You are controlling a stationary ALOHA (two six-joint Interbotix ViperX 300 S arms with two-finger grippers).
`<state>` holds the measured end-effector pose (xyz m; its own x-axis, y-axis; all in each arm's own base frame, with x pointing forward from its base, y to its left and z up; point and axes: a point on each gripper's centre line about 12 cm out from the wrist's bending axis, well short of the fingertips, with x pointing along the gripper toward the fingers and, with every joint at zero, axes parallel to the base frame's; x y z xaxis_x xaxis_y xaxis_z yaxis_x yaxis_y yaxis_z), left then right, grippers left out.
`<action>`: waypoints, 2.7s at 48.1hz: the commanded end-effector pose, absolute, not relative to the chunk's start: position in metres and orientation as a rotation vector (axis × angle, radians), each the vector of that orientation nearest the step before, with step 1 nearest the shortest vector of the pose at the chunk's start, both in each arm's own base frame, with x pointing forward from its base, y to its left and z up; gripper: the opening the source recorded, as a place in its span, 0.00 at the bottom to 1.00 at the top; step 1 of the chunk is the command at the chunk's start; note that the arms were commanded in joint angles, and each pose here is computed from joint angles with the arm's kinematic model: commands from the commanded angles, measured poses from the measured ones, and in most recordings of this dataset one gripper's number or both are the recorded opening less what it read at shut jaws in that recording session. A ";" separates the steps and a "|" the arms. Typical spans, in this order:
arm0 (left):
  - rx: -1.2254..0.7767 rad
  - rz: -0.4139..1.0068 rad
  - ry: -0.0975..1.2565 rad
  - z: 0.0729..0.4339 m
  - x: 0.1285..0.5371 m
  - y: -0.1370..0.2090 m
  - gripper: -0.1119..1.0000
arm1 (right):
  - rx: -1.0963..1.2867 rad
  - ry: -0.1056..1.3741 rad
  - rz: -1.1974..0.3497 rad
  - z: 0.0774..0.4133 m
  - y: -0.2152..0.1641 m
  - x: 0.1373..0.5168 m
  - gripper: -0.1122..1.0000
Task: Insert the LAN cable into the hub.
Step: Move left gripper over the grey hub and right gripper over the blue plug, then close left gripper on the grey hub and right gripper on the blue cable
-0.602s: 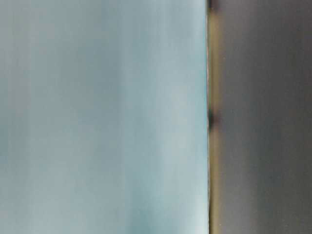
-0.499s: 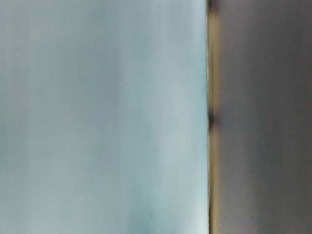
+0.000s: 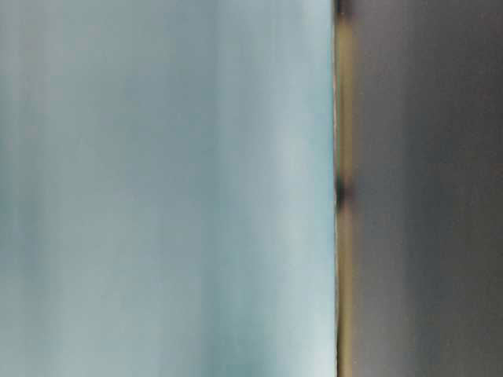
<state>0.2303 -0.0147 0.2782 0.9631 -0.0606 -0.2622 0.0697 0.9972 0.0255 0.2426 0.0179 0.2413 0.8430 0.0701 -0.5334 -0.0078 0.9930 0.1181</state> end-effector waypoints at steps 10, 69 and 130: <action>0.016 -0.078 0.253 0.280 0.249 -0.019 0.11 | 0.095 0.721 0.075 0.225 0.033 0.272 0.11; -0.171 -0.110 0.129 0.112 0.287 -0.028 0.78 | 0.106 0.666 0.087 0.225 0.039 0.289 0.81; -0.138 -0.128 0.287 0.091 0.323 -0.041 0.35 | 0.139 0.654 0.089 0.203 0.045 0.287 0.81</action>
